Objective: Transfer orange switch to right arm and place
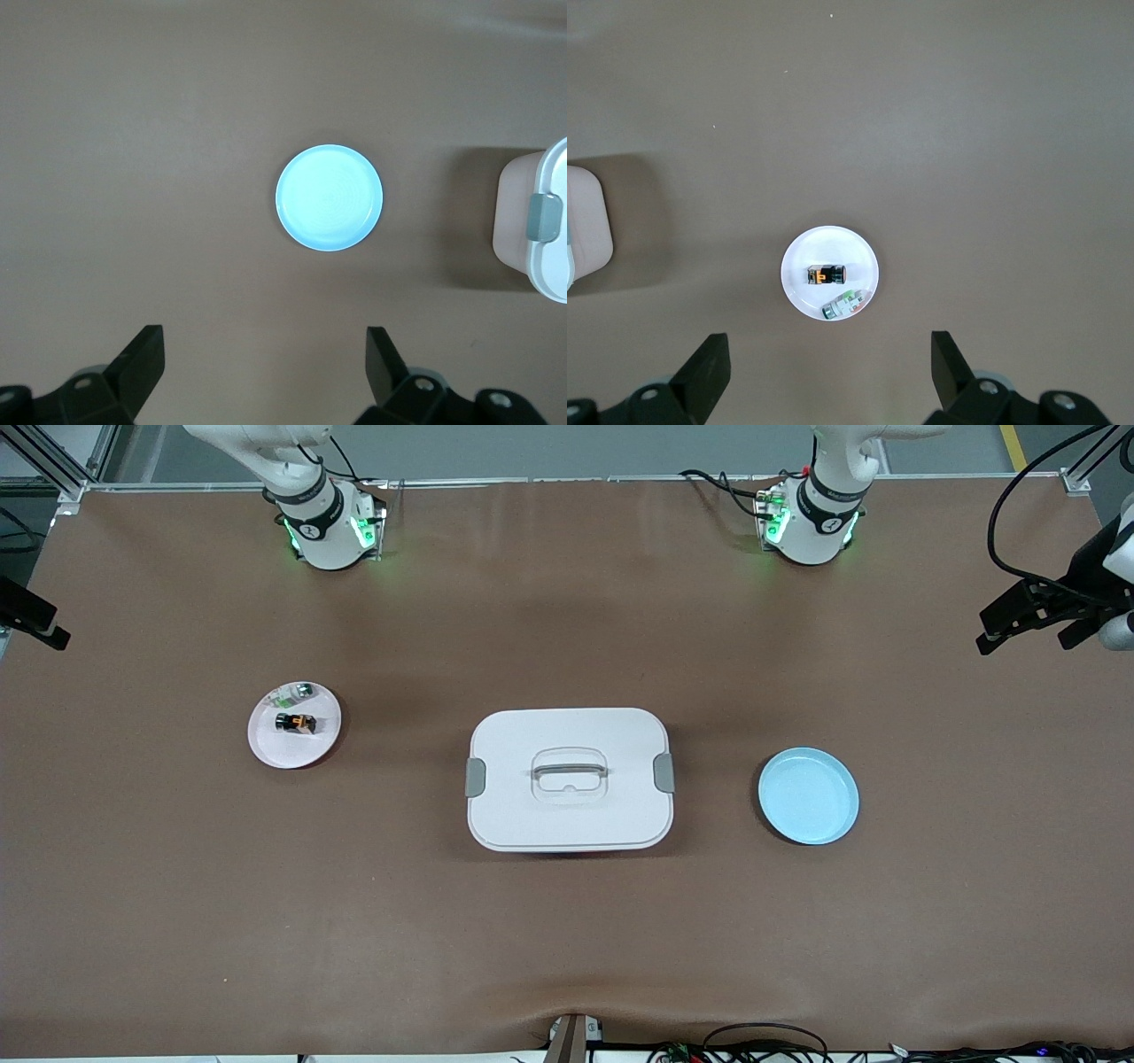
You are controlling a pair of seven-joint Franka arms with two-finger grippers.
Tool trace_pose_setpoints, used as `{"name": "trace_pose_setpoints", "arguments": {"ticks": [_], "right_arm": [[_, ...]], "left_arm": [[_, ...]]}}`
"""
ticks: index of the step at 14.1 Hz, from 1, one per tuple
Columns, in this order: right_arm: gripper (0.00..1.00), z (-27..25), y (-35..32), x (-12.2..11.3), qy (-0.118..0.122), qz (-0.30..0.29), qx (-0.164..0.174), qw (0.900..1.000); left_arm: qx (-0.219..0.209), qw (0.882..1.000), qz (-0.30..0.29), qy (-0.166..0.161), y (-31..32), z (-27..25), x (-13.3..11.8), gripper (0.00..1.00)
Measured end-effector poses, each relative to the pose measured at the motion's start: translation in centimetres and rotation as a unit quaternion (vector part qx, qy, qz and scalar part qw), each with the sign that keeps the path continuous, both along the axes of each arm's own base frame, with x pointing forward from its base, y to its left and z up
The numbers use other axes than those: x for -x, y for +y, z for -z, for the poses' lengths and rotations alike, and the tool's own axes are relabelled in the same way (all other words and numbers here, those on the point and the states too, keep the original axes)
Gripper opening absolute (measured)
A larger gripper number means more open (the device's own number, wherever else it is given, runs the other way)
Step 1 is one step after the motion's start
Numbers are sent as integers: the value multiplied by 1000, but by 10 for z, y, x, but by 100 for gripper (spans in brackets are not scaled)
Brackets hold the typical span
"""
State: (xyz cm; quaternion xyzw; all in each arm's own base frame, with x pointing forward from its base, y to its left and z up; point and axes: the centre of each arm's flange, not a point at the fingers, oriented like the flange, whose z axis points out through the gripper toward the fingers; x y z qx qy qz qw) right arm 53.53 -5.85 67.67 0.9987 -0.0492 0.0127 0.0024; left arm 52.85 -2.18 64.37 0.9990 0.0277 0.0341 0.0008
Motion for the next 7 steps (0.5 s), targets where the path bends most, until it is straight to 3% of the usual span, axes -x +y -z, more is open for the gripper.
{"name": "trace_pose_setpoints", "arguments": {"ticks": [7], "right_arm": [[100, 2, 4, 5, 23, 10, -5, 1000]], "left_arm": [[0, 1000, 0, 3, 0, 1, 1, 100]]}}
